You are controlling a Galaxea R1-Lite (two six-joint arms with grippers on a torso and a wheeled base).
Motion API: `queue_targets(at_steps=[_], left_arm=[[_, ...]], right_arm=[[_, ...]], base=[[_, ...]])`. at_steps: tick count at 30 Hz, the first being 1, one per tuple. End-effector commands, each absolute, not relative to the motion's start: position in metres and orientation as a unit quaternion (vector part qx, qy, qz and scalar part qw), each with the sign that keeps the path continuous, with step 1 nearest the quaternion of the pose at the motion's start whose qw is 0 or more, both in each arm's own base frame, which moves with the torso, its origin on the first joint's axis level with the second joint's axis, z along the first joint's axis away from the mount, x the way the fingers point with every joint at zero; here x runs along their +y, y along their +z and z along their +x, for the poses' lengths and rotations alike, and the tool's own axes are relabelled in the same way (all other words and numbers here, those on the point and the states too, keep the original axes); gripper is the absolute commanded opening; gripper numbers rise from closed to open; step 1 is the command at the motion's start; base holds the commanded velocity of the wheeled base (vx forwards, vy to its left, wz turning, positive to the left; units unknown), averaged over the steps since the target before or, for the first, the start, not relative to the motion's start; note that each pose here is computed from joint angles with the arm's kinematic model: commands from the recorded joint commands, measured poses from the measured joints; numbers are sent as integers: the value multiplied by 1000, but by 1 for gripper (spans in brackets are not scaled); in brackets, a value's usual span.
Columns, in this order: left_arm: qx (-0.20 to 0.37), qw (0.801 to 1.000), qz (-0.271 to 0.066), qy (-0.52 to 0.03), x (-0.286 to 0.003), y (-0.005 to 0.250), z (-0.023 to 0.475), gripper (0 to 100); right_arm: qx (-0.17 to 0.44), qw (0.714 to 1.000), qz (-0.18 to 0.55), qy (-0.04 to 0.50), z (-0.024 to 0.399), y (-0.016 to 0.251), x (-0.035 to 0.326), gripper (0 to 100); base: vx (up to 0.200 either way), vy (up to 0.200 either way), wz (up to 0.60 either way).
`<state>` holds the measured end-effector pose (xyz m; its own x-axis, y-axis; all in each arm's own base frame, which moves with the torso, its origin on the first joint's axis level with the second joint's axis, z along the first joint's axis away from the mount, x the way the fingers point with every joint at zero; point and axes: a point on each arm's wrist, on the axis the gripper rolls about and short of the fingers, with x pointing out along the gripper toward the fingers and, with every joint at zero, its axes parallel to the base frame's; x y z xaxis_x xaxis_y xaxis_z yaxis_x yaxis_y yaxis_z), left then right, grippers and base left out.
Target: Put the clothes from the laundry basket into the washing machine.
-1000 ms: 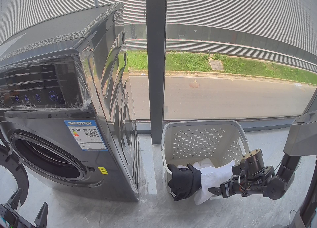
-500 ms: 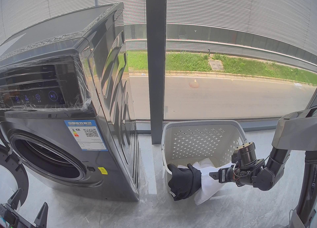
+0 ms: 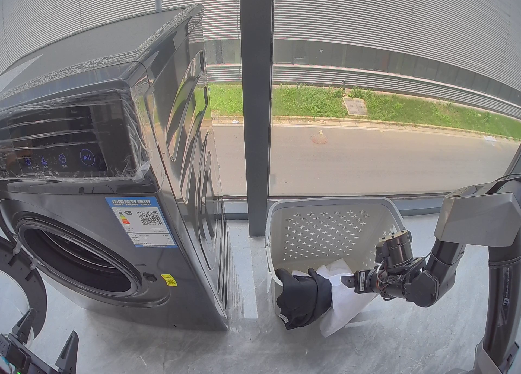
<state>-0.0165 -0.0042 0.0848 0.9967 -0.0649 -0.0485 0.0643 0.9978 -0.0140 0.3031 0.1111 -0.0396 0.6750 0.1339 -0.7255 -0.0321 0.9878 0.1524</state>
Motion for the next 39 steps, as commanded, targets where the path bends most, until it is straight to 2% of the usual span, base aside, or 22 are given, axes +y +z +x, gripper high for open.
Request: queue_targets(at_steps=[1, 10, 22, 23, 36, 39], left_arm=[[27, 999, -7, -32, -4, 84, -16, 100], [26, 999, -6, -31, -4, 84, -16, 100], [27, 999, -7, -31, -4, 84, -16, 100], [27, 999, -7, -31, -4, 84, -16, 100], [27, 999, -7, -31, -4, 84, -16, 100], [27, 999, -7, -32, -4, 84, -16, 100]], right_arm=[[416, 906, 57, 40, 305, -55, 110, 100], [434, 899, 27, 54, 302, -69, 113, 100], [428, 901, 14, 66, 305, -68, 114, 100], [430, 900, 13, 67, 305, -69, 114, 0], [421, 905, 16, 64, 310, -65, 112, 0], [387, 920, 29, 61, 323, -48, 109, 0]], base=[[0, 0, 0], [0, 0, 0], [0, 0, 0], [0, 0, 0], [0, 0, 0], [0, 0, 0]])
